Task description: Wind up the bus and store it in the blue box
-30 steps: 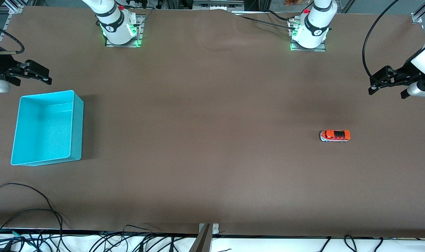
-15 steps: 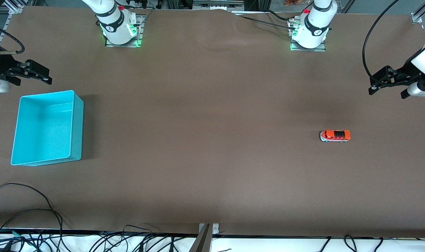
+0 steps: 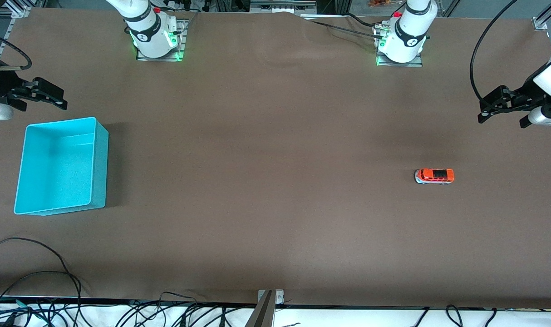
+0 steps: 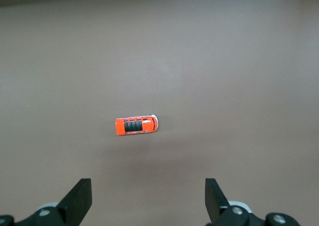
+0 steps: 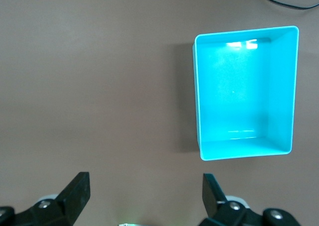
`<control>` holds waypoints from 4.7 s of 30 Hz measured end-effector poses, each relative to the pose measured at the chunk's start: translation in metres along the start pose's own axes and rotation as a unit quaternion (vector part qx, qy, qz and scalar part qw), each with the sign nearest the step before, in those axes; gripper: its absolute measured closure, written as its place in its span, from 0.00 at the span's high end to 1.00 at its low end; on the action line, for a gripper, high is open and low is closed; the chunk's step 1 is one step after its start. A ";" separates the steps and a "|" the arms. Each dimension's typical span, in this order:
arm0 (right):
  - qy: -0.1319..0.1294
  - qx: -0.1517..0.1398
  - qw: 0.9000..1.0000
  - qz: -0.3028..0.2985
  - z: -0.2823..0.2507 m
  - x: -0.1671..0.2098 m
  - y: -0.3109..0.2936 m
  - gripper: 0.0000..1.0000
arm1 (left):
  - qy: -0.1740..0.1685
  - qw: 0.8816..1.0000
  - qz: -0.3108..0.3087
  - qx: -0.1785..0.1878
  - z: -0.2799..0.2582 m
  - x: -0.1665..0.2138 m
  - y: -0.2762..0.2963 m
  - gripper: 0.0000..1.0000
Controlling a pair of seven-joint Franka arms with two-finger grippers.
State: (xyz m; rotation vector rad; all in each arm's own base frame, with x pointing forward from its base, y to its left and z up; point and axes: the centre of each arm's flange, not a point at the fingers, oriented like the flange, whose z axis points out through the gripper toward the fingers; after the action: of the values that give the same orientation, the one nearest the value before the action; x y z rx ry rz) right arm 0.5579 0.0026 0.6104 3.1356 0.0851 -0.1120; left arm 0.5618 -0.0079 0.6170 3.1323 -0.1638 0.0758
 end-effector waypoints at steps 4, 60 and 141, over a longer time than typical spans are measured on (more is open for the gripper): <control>0.000 0.000 1.000 0.000 0.000 0.000 0.000 1.00 | 0.000 1.000 0.000 0.000 0.000 0.000 0.000 1.00; -0.001 0.000 1.000 0.001 0.001 0.001 0.000 1.00 | -0.011 1.000 -0.008 -0.001 0.006 0.000 -0.008 1.00; -0.001 0.000 1.000 0.001 0.001 0.001 0.000 1.00 | -0.059 0.968 0.243 -0.020 0.110 0.041 -0.057 1.00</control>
State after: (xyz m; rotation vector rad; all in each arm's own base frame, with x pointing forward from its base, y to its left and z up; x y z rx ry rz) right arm 0.5584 0.0022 0.6093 3.1355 0.0822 -0.1149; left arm 0.6138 0.0439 0.5085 2.9766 -0.9141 -0.1122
